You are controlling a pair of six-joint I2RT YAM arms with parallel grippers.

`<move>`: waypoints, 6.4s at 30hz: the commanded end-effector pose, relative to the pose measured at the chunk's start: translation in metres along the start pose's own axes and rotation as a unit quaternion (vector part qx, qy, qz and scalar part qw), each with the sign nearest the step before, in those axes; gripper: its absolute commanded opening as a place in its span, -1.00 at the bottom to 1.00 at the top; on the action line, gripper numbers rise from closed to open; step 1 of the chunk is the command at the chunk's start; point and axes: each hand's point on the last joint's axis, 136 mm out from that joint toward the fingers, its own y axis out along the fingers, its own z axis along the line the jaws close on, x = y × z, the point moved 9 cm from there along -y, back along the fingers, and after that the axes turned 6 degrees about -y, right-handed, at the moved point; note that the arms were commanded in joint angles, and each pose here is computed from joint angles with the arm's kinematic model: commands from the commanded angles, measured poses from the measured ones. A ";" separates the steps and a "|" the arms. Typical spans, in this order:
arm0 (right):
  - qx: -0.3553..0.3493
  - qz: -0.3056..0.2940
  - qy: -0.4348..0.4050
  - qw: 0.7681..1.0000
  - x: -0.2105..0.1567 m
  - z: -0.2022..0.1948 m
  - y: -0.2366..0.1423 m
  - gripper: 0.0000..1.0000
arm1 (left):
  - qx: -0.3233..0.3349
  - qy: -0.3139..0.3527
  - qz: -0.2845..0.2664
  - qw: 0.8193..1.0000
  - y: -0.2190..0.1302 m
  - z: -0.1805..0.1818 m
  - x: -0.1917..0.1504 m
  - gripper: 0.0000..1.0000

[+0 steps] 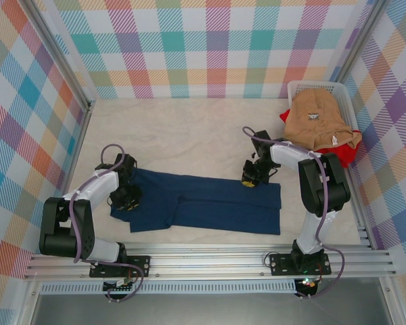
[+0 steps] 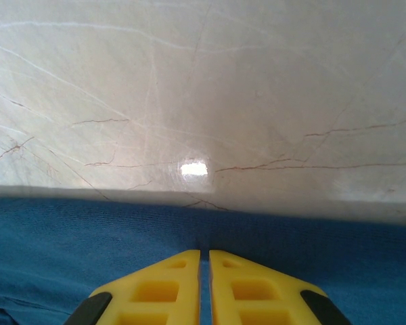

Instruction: Fold and stack the t-shirts

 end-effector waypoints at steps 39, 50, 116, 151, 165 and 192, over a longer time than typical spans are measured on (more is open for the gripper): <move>0.006 0.004 -0.002 1.000 -0.002 -0.002 -0.004 -0.78 | 0.086 0.014 -0.095 0.992 -0.028 -0.017 0.046 -0.94; 0.004 -0.021 -0.017 1.000 -0.010 -0.004 -0.015 -0.77 | 0.000 -0.060 -0.080 0.995 -0.066 -0.035 0.007 -0.51; 0.056 0.008 0.149 0.987 -0.076 0.070 -0.021 -0.37 | -0.265 -0.040 -0.107 0.957 -0.127 -0.274 0.153 -0.01; 0.021 0.102 0.060 0.993 -0.180 0.067 0.045 -0.27 | -0.134 0.061 0.214 0.966 0.015 -0.045 -0.130 -0.11; -0.019 0.096 0.047 0.994 -0.186 0.059 0.054 -0.23 | -0.146 0.082 0.185 0.968 0.023 -0.061 -0.124 -0.56; -0.051 0.126 0.028 0.990 -0.205 0.076 0.051 -1.00 | -0.114 0.132 0.167 0.970 -0.011 -0.036 -0.128 -1.00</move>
